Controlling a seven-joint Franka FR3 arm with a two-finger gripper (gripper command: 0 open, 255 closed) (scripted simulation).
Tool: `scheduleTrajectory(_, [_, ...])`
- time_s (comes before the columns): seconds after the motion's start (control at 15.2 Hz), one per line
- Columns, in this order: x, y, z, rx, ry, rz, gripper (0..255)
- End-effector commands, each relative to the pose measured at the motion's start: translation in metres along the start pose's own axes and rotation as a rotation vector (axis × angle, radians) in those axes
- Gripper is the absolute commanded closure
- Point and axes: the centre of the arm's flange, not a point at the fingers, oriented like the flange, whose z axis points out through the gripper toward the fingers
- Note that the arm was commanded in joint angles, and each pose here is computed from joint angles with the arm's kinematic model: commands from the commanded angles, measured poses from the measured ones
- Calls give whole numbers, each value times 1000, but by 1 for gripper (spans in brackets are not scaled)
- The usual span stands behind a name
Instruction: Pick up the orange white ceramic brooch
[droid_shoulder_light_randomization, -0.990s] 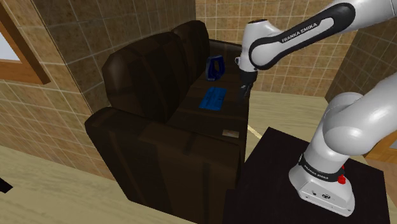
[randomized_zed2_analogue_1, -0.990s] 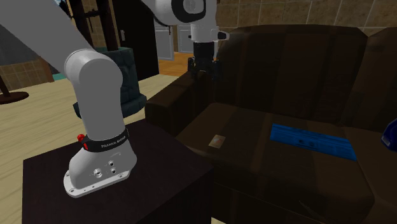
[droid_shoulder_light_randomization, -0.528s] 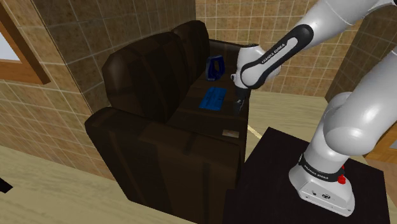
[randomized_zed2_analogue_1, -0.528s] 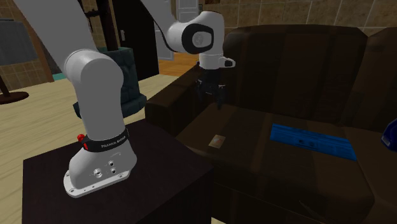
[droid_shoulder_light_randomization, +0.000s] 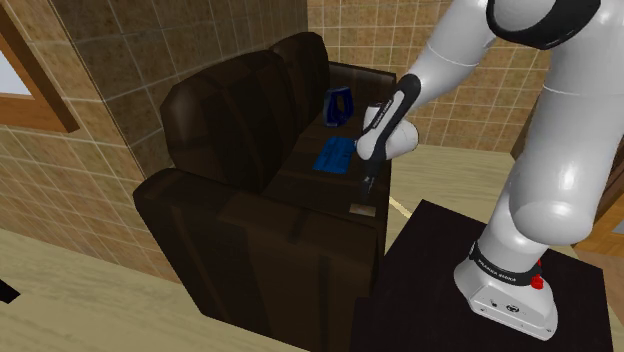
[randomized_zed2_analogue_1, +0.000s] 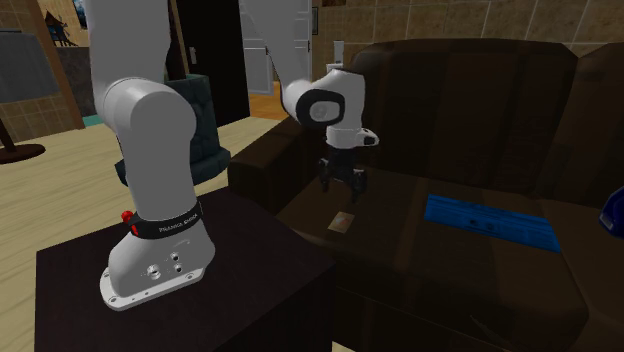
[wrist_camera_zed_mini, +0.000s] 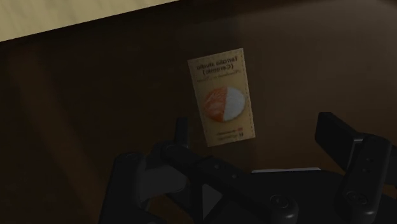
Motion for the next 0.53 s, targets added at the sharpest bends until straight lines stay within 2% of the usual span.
scheduleTrajectory(0.0, [3,6,28,4,-1,-10,0])
scheduleTrajectory(0.07, [6,9,40,7,-2,-15,0])
scheduleTrajectory(0.46, [7,10,72,9,-2,-17,0])
